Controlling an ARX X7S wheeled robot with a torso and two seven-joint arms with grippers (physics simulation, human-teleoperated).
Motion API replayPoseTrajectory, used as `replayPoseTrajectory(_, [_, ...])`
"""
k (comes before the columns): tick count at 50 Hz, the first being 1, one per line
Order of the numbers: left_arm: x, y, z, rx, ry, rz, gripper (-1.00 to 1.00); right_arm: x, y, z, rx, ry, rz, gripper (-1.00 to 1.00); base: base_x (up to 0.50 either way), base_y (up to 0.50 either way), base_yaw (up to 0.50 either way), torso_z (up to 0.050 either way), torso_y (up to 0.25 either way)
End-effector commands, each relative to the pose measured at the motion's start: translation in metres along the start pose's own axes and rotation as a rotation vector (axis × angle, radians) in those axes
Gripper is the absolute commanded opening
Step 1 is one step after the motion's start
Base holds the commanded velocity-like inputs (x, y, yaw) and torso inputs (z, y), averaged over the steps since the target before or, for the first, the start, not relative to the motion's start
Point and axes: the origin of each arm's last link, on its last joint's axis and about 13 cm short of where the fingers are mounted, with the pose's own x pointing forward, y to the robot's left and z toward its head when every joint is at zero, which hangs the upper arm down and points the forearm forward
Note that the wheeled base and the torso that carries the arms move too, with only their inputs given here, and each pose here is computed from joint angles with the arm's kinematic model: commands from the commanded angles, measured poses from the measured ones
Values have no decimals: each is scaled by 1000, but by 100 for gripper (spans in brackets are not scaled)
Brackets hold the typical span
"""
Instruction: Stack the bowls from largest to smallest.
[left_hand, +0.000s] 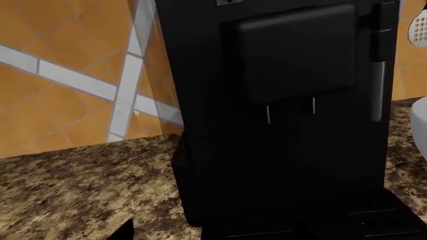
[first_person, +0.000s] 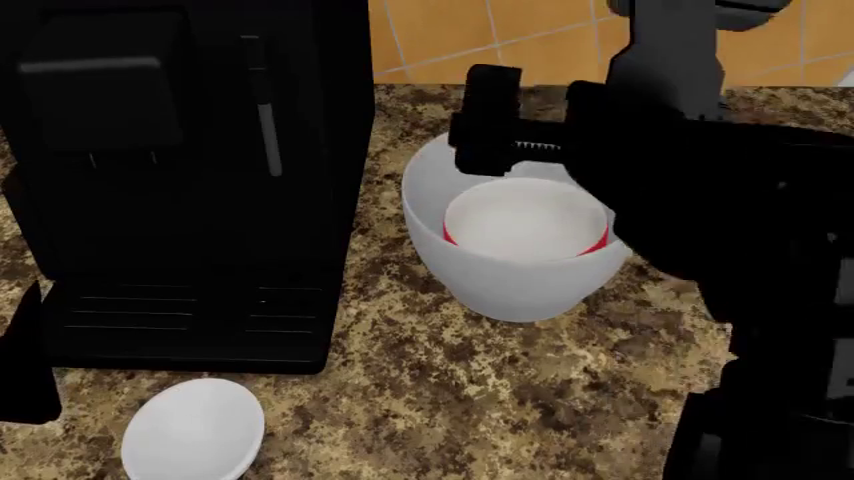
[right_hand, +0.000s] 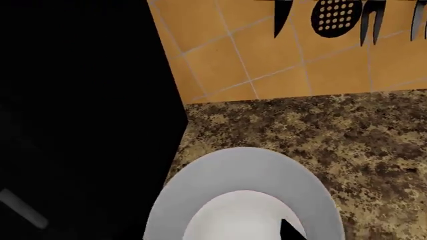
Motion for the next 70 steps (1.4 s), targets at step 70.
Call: replayPoseTrajectory(70, [-6,8,10,-1,-25,30,100,61,97,-152,-184,473,490,100,0,0,0,0,0])
